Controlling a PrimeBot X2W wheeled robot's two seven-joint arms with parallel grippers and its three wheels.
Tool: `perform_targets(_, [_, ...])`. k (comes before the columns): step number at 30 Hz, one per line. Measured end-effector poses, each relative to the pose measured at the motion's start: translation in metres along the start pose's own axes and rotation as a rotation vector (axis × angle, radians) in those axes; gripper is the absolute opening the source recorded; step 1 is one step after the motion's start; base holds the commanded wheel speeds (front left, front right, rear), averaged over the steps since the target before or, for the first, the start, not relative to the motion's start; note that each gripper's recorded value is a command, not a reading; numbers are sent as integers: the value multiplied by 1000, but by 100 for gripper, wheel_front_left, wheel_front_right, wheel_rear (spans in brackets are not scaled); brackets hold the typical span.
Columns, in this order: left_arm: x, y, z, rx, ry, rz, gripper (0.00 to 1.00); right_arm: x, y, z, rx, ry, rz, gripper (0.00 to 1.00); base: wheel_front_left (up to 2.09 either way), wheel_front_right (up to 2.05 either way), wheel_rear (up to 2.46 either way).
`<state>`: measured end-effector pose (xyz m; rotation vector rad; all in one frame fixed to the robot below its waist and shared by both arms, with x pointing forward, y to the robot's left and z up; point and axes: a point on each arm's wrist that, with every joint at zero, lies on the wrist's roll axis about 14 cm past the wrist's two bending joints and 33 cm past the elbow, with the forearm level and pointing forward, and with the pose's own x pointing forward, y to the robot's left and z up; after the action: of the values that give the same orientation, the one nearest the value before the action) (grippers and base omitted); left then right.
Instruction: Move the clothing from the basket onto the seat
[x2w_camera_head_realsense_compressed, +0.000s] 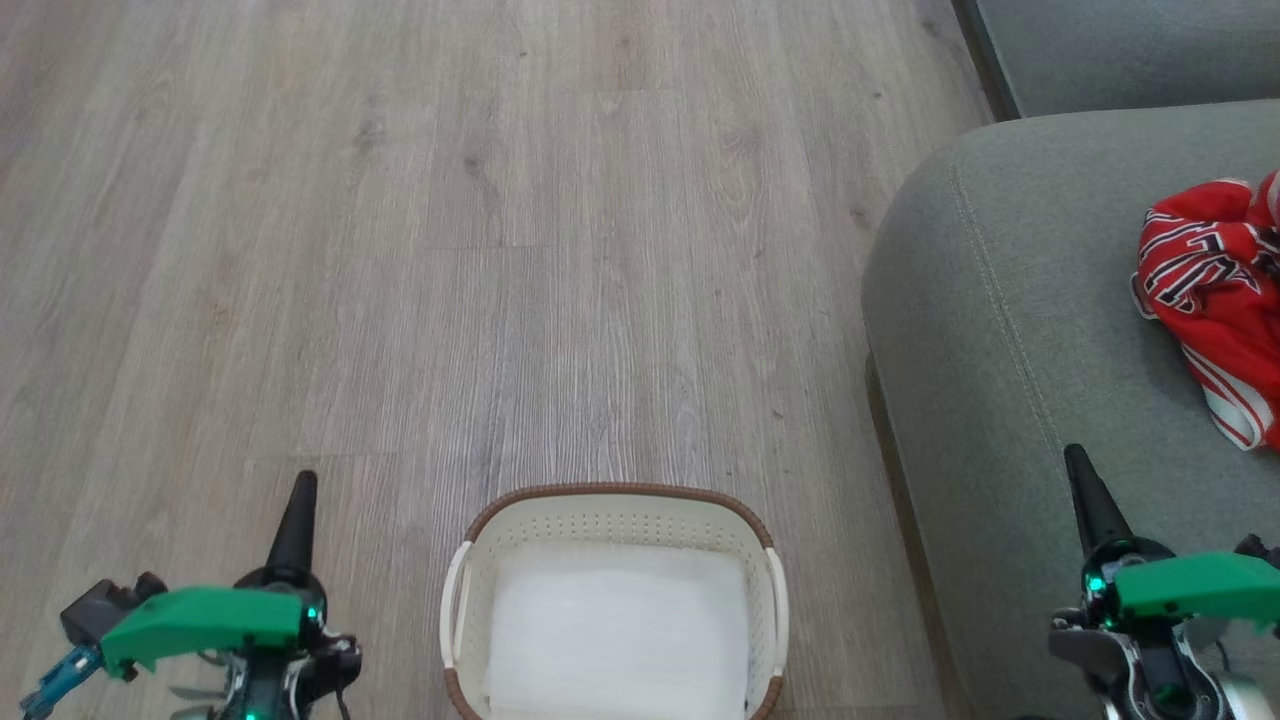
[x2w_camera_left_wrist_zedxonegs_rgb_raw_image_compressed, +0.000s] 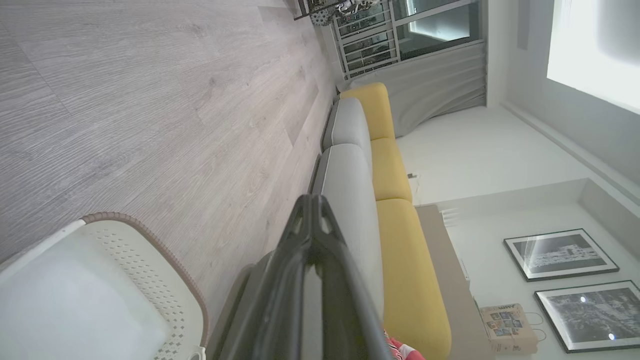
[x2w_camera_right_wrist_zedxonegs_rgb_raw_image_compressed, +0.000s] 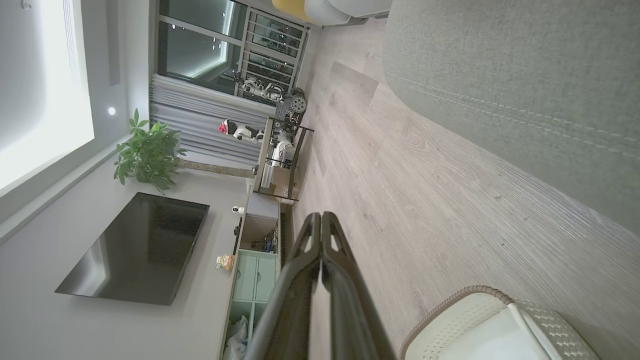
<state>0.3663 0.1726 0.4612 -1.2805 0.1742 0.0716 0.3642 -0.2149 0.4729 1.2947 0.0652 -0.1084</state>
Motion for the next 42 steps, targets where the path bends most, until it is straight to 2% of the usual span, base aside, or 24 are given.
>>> perform_targets(25, [3, -10, 18, -279, -23, -68, 0, 8, 8, -3, 260, 11, 26, 0, 0, 0, 0])
perform_targets(42, [5, -12, 22, -293, -33, -76, 0, 8, 8, -3, 271, 7, 25, 0, 0, 0, 0])
